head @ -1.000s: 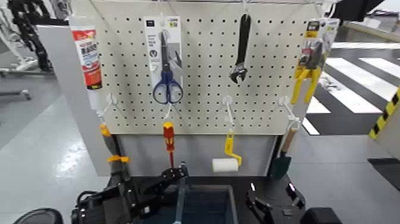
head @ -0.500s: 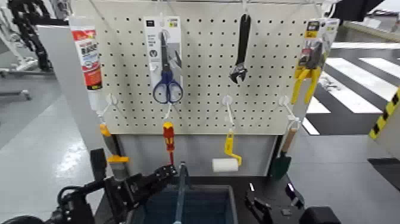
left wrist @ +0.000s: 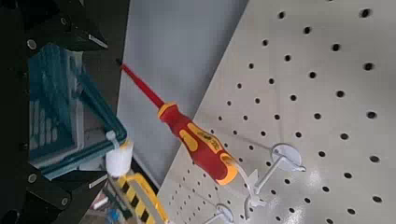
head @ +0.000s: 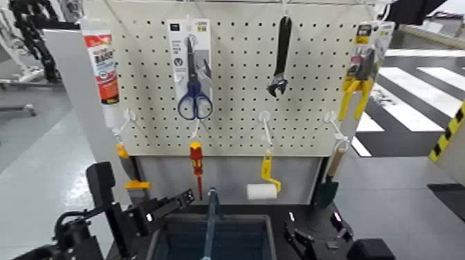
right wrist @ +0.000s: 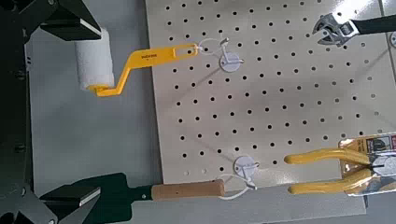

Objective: Place the crate on the table.

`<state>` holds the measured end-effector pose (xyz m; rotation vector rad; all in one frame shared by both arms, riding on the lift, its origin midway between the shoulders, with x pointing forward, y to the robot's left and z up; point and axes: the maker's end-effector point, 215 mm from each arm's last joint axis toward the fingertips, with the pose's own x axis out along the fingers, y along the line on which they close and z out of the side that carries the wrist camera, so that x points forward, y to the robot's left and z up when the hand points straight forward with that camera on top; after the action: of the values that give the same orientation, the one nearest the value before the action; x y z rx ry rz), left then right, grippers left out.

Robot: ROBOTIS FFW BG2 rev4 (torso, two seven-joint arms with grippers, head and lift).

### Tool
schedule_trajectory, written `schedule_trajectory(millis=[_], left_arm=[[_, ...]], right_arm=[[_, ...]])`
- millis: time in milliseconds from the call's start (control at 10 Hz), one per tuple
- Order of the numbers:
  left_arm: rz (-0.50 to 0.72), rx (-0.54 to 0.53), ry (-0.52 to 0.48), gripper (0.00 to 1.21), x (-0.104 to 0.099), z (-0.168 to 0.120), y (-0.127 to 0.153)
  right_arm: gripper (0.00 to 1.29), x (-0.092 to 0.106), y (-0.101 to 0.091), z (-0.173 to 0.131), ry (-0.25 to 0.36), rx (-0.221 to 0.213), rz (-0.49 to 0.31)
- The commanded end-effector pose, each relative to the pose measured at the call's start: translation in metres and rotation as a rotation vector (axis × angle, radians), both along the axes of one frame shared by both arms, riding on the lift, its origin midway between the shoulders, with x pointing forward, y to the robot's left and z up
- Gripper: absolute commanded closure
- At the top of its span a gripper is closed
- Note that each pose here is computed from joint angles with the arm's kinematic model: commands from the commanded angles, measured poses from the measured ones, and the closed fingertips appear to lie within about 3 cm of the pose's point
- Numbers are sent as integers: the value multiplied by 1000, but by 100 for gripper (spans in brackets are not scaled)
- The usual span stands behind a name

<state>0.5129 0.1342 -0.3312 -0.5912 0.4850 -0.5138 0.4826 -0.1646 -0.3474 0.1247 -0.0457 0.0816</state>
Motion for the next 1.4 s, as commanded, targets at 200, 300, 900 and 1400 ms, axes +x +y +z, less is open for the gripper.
schedule_trajectory(millis=[200,300,900,1400], left_arm=[[262,304,-247,21,1,13,63],[314,353,-306,16,-2,17,71],[399,503,-423,9,-27,6,82],[459,575,-473,9,-45,4,84]], right_arm=[[14,0,-1,1,-2,2,-4],[14,0,-2,1,-3,2,-6],[14,-1,-4,2,-7,2,-9],[14,-3,-6,1,-4,-1,-11]])
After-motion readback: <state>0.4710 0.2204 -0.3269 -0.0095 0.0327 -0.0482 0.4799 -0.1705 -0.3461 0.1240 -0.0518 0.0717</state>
